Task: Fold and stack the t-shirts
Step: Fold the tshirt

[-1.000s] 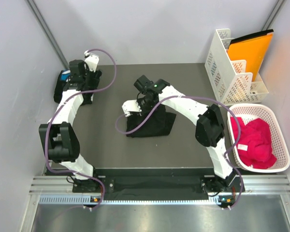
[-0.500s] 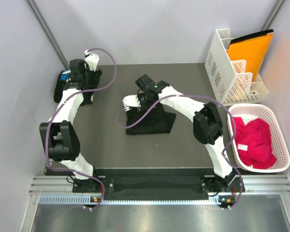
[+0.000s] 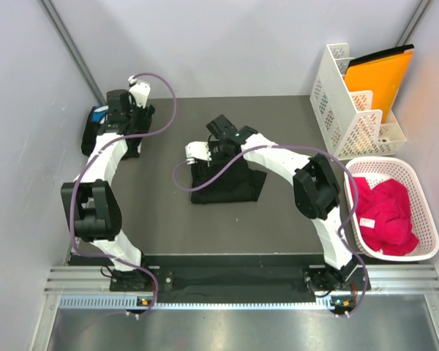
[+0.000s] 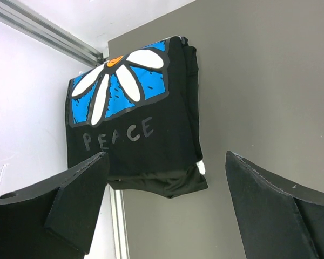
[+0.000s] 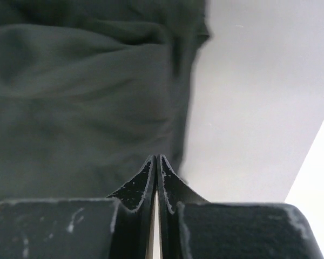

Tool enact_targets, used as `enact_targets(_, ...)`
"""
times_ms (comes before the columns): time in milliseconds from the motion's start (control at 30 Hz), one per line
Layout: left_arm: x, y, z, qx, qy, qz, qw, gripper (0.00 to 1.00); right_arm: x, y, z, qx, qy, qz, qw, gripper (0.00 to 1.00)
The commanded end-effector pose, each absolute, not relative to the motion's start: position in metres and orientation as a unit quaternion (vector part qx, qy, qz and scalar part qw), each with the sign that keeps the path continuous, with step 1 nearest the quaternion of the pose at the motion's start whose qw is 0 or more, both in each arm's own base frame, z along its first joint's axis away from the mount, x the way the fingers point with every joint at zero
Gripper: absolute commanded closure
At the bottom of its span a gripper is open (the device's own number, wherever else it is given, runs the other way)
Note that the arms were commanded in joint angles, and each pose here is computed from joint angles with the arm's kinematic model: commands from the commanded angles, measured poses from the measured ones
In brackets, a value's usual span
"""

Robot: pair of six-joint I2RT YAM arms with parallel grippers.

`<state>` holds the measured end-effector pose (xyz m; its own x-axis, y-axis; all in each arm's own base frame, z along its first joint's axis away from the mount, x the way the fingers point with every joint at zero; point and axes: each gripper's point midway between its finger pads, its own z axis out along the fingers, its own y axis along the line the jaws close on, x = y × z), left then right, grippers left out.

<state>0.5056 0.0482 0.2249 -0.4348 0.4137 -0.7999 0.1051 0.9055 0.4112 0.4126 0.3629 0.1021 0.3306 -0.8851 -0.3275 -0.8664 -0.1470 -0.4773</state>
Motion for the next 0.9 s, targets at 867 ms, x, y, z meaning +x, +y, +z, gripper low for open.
enact_targets(867,0.479,0.036,0.283,0.179,0.798,0.135,0.559,0.07,0.401,0.428,0.093,-0.747,0.553,0.115,0.351,1.0)
